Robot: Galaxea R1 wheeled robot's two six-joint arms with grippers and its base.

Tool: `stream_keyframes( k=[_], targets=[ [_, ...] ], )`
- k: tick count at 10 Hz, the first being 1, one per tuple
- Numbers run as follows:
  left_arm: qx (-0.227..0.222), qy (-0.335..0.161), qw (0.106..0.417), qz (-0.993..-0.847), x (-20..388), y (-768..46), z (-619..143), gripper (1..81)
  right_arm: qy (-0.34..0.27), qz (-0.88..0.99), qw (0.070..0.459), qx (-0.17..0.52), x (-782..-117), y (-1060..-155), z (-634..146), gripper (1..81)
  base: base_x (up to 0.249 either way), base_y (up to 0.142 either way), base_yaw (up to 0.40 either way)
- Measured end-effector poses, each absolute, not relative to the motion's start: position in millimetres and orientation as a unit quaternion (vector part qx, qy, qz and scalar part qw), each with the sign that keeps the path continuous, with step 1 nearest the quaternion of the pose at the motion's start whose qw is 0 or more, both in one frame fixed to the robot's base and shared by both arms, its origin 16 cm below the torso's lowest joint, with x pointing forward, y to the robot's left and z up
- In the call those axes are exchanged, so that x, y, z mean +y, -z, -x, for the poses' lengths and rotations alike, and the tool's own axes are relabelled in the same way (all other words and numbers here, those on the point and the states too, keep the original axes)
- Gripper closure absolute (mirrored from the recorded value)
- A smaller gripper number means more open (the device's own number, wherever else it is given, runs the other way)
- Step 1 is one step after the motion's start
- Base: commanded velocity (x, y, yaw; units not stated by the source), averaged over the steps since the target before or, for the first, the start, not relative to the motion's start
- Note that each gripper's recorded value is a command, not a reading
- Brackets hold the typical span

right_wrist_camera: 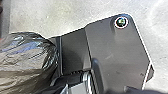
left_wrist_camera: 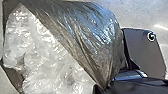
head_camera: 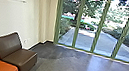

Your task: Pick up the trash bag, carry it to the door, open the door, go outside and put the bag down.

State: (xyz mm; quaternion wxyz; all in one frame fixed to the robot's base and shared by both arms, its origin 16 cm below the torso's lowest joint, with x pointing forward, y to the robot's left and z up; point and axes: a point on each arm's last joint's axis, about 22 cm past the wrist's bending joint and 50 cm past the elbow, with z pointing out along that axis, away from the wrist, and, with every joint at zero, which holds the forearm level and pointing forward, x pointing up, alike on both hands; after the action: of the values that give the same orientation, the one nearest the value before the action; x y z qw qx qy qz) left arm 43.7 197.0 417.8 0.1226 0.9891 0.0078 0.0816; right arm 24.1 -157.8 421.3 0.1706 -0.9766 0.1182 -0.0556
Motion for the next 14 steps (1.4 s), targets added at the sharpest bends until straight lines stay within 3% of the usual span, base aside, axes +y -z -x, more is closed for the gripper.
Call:
stream_keyframes(
  k=[14],
  targets=[
    [0.008,-0.081,0.122,-0.989,196.6,-417.7,-43.6,81.1,0.054,0.976,0.173,0.118,-154.2,-421.6,-22.1,1.0,0.0,0.0,-0.262]
  ],
)
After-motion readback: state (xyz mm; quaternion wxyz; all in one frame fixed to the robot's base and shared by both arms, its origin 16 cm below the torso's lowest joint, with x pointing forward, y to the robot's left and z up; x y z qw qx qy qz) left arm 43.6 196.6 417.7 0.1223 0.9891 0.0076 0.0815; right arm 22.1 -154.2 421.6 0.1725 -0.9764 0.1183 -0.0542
